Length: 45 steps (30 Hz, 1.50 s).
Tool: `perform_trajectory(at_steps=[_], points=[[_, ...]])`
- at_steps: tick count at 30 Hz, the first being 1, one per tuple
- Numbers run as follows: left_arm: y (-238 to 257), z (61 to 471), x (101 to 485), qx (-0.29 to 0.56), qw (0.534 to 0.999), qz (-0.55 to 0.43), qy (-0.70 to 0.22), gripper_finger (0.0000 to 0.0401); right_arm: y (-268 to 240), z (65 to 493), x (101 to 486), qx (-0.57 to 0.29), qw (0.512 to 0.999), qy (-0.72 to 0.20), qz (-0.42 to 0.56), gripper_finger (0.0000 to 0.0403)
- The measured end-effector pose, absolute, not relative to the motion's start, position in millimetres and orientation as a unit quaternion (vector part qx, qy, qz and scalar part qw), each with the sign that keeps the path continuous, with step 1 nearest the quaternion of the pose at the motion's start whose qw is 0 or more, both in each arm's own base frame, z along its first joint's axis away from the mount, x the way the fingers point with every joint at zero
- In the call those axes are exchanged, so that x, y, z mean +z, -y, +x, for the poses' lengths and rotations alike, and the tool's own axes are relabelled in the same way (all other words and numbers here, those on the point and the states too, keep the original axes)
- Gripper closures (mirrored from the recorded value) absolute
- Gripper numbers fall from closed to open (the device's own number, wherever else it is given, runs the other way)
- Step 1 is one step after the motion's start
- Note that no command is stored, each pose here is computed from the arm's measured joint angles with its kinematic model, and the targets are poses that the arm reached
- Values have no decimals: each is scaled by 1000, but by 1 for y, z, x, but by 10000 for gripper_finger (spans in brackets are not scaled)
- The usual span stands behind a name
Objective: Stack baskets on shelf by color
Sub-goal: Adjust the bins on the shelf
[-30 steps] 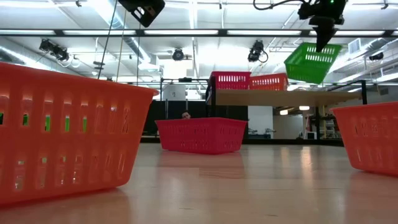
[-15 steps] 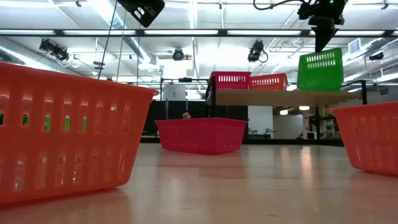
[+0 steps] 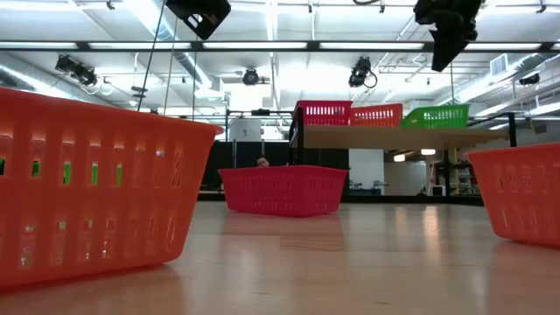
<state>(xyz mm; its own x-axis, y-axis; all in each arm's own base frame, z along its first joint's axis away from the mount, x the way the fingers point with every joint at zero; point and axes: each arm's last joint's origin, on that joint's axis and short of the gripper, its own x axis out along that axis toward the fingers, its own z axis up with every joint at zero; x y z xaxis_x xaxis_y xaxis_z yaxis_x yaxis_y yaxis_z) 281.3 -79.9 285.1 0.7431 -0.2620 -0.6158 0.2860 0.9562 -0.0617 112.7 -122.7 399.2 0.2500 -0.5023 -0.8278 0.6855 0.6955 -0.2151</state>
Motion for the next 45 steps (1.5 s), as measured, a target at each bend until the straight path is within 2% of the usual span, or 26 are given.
perform_trajectory(at_steps=[9, 18, 28, 33, 37, 41, 43, 45], points=[[78, 284, 287, -117, 943, 31, -310, 353, 114, 138, 385, -328, 765, -549, 83, 237], [75, 284, 287, -89, 944, 78, -309, 353, 102, 178, 373, -308, 787, -524, 111, 238], [65, 283, 283, -72, 938, 71, -333, 353, 84, 199, 353, -289, 794, -532, 45, 238], [59, 285, 284, -68, 939, 83, -326, 353, 73, 213, 353, -258, 830, -493, 40, 238], [47, 291, 288, -59, 945, 111, -301, 353, 66, 230, 356, -243, 873, -422, 31, 238], [29, 295, 291, -51, 949, 124, -285, 353, 57, 247, 352, -210, 908, -362, -14, 238], [22, 296, 291, -74, 945, 146, -283, 353, 54, 253, 344, -199, 914, -351, -32, 238], [19, 296, 291, -134, 932, 201, -268, 353, 54, 257, 335, -196, 920, -337, -40, 238]])
